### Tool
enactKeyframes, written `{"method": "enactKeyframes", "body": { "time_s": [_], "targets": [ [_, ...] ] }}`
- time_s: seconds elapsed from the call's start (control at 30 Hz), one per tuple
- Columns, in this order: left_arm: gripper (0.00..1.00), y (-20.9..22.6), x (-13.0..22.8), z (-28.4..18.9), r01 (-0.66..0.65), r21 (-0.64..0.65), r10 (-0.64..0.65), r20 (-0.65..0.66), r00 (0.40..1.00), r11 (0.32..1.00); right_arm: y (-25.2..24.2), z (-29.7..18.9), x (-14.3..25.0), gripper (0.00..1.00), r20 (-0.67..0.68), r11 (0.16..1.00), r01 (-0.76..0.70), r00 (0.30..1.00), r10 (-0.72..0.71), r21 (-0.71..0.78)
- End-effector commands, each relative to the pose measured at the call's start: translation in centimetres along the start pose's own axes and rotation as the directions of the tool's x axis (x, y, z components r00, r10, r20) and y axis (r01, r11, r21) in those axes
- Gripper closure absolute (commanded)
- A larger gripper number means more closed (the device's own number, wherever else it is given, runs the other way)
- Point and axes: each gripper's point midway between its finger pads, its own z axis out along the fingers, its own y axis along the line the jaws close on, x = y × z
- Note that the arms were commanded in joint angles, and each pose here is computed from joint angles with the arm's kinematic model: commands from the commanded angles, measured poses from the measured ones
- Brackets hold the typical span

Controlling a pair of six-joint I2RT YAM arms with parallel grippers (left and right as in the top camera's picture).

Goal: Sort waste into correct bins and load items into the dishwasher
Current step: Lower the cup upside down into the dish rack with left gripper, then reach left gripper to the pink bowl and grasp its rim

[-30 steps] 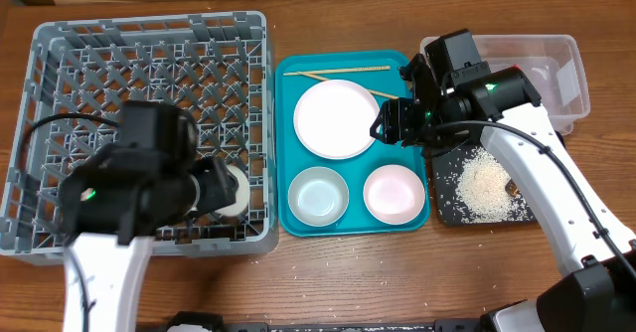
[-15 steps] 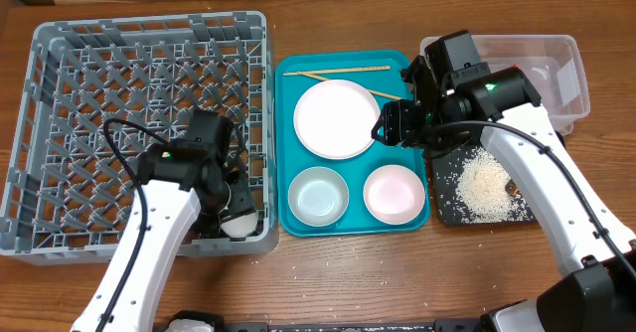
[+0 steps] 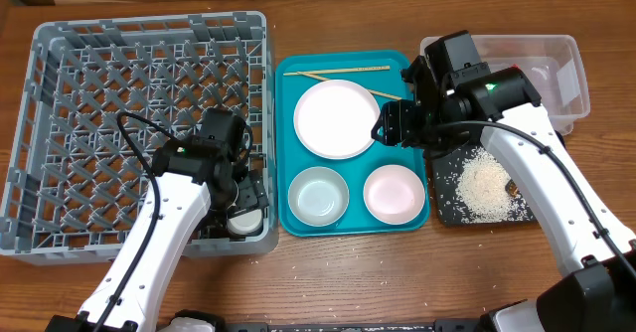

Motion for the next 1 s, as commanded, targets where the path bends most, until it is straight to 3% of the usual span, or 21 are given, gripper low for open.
{"method": "enactKeyframes", "body": {
  "time_s": [0.0, 0.13, 0.3, 0.47, 0.53, 0.73, 0.97],
  "targets": [
    [0.11, -0.8, -0.9, -1.7, -0.024, 0.026, 0.023, 0.032, 0.999, 0.999, 0.8, -1.9, -0.4, 0.31, 0.035, 1.0, 0.018, 0.999, -0.018, -0.005],
    [0.16, -2.3, -2.5, -5.2, -0.093, 0.081, 0.085, 0.099, 0.991, 0.992, 2.3, -5.4, -0.5, 0.34, 0.087, 0.998, 0.062, 0.994, -0.06, -0.017],
    [0.23, -7.0, -3.0, -10.1, -0.276, 0.198, 0.232, 0.218, 0.948, 0.941, 3.2, -11.1, 0.1, 0.34, 0.197, 0.996, 0.083, 0.976, -0.089, 0.042],
    [0.2, -12.4, -1.1, -11.9, -0.441, 0.249, 0.357, 0.321, 0.878, 0.862, 0.5, -15.1, 1.8, 0.28, 0.269, 0.991, -0.04, 0.963, 0.004, 0.13],
    [0.18, -13.5, -0.5, -12.1, -0.452, 0.26, 0.36, 0.334, 0.871, 0.853, -0.7, -15.7, 2.4, 0.28, 0.264, 0.986, -0.086, 0.964, 0.046, 0.142],
    [0.18, -14.2, -0.7, -12.4, -0.39, 0.286, 0.287, 0.342, 0.895, 0.875, -2.6, -13.9, 4.3, 0.32, 0.161, 0.976, -0.154, 0.979, 0.129, 0.151],
    [0.18, -14.7, -0.7, -12.5, -0.396, 0.298, 0.286, 0.351, 0.891, 0.869, -5.4, -8.1, 6.3, 0.37, 0.051, 0.948, -0.251, 0.968, 0.246, 0.193]
  ]
}}
